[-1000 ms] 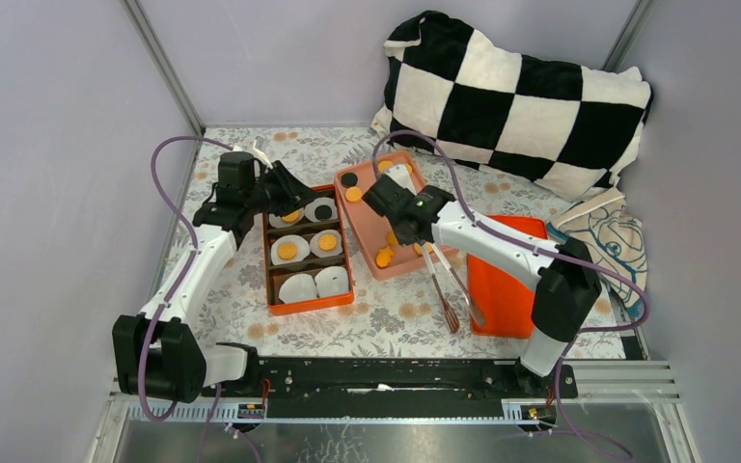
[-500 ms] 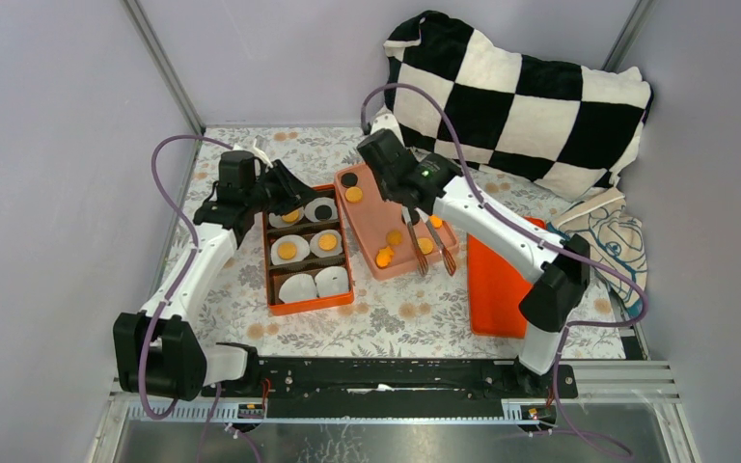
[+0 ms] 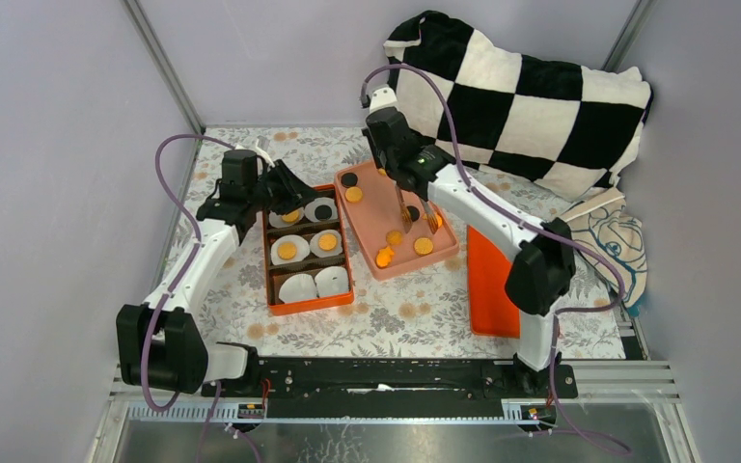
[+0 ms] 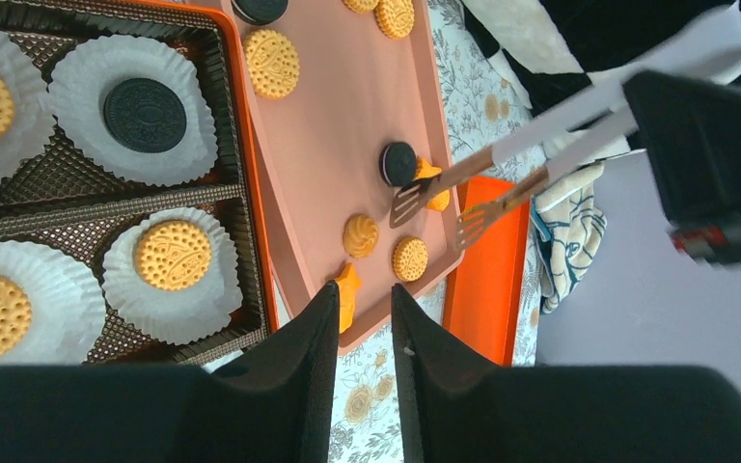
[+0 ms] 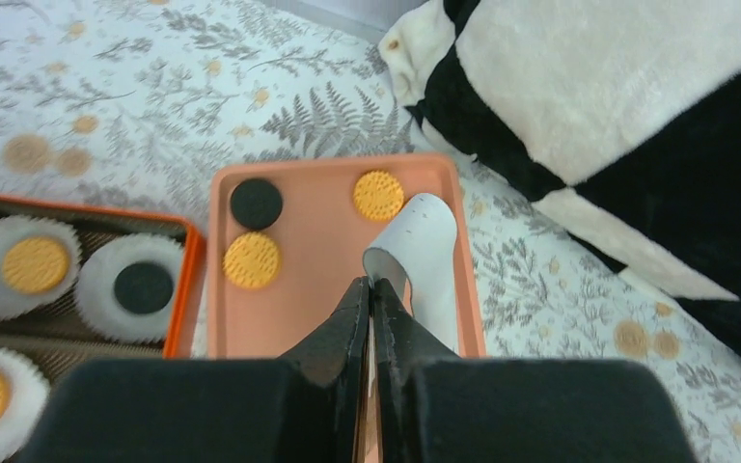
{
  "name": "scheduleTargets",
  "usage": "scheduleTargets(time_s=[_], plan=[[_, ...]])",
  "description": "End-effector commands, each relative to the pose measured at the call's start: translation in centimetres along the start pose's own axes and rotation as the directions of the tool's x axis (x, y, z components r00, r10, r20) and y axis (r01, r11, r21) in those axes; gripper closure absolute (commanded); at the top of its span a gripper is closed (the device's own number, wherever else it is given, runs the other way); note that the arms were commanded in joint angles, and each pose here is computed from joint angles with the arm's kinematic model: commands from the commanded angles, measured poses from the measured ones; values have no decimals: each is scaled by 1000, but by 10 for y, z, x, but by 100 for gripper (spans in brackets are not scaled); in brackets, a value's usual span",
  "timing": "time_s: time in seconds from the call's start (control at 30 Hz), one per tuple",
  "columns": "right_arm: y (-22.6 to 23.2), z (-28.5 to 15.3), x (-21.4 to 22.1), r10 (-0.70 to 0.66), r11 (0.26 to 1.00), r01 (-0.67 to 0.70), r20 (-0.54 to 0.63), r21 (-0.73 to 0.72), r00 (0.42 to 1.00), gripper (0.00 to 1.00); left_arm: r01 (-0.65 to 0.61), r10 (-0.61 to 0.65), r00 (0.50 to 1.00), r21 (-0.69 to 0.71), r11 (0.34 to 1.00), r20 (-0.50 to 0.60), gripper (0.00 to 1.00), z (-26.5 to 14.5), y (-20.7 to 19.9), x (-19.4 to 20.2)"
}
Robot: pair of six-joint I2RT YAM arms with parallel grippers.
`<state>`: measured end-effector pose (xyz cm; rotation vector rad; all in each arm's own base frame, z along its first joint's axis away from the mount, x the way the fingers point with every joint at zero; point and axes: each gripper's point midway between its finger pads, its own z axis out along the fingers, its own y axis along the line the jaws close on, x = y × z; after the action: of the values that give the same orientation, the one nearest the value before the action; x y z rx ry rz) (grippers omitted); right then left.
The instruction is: Pack the cookies
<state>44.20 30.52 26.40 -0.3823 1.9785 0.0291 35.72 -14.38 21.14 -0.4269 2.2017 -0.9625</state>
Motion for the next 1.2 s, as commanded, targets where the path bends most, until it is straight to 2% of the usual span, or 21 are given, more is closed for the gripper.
scheduleTargets(time_s=[0.0, 0.2, 0.47, 0.6, 0.77, 0.87, 1.03, 1.17], plan=[[-3, 32, -50, -3, 1000, -1, 194, 19, 981, 97, -42, 42, 998, 17, 999, 38, 69, 0, -12, -13], [1, 54, -82, -13, 999, -6, 349, 51, 937, 97, -34, 34, 999, 11, 999, 21, 69, 6, -8, -11], [16, 41, -119, 58, 998, -35, 466, -57, 883, 97, -30, 30, 999, 6, 1000, 14, 69, 8, -6, -10], [23, 44, -124, 64, 996, -22, 510, -87, 858, 96, -31, 31, 999, 1, 1000, 10, 69, 10, -4, -9], [33, 80, -86, 34, 997, 3, 452, -80, 891, 97, -29, 29, 1000, 4, 1000, 3, 69, 13, -2, -8], [39, 80, -57, 72, 992, -18, 424, -129, 903, 97, -30, 30, 1000, 0, 1000, 0, 69, 13, -1, -7], [40, 51, -11, 170, 969, -86, 376, -230, 911, 98, -27, 27, 1000, 0, 1000, -4, 69, 16, 0, -7], [31, 10, 10, 269, 941, -169, 345, -294, 899, 98, -26, 26, 1000, 3, 1000, -9, 69, 18, -1, -5]])
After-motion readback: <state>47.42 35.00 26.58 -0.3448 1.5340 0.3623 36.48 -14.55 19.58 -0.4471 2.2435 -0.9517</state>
